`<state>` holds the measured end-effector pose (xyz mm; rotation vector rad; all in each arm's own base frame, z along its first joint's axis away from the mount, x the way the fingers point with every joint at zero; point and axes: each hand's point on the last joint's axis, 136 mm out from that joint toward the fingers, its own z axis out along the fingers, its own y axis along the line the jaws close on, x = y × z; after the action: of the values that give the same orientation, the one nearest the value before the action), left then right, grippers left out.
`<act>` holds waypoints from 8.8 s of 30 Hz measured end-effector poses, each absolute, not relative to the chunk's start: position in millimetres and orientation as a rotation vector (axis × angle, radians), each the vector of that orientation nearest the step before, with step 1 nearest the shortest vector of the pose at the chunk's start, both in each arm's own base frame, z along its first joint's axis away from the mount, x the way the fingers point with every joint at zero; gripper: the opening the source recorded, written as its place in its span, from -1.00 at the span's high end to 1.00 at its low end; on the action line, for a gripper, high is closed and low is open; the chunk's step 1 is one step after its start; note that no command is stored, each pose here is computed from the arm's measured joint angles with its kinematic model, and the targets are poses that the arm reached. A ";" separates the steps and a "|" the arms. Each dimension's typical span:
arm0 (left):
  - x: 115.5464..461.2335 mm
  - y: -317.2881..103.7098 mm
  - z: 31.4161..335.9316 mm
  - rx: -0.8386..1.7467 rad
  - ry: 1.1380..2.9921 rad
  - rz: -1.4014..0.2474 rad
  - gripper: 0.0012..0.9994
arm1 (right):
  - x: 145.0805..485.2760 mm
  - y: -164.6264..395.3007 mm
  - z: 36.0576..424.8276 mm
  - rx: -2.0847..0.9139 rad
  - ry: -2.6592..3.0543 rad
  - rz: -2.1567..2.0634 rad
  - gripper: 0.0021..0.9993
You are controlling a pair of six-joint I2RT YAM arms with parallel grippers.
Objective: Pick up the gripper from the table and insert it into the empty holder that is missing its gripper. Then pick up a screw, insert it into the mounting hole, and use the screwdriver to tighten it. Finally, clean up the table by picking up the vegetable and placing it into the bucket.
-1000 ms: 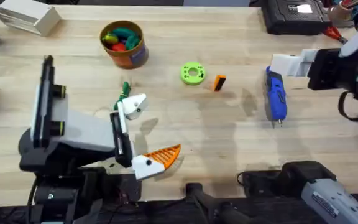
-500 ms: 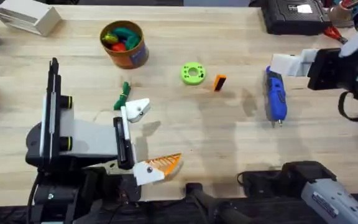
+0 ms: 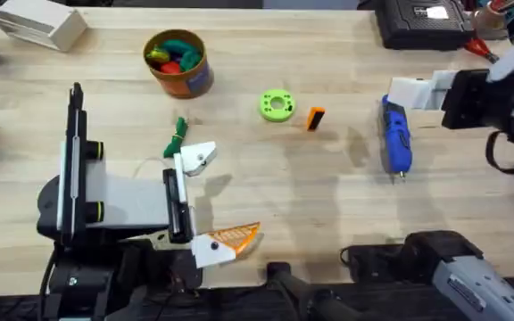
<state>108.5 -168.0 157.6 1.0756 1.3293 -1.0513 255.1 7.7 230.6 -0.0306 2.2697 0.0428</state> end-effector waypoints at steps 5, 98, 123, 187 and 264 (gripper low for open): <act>107.9 -168.1 157.7 1.079 1.327 -1.053 -0.97 | 255.1 7.7 230.6 -0.031 2.270 0.043 -0.98; 126.0 -163.4 157.8 0.968 1.412 -1.012 -0.97 | 280.3 130.5 167.9 0.057 2.930 0.080 -0.90; 126.4 -163.3 157.8 0.966 1.413 -1.009 -0.97 | 298.3 136.7 111.1 0.274 3.033 -0.012 -0.90; 126.5 -163.3 157.8 0.966 1.413 -1.009 -0.97 | 301.8 121.5 229.7 0.317 2.488 0.370 0.97; 129.7 -162.1 157.8 0.953 1.419 -0.991 -0.97 | 200.4 276.7 150.0 -0.358 2.334 2.231 0.97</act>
<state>129.7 -162.1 157.8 0.9533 1.4186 -0.9907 200.4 276.7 150.0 -0.3575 2.3343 2.2307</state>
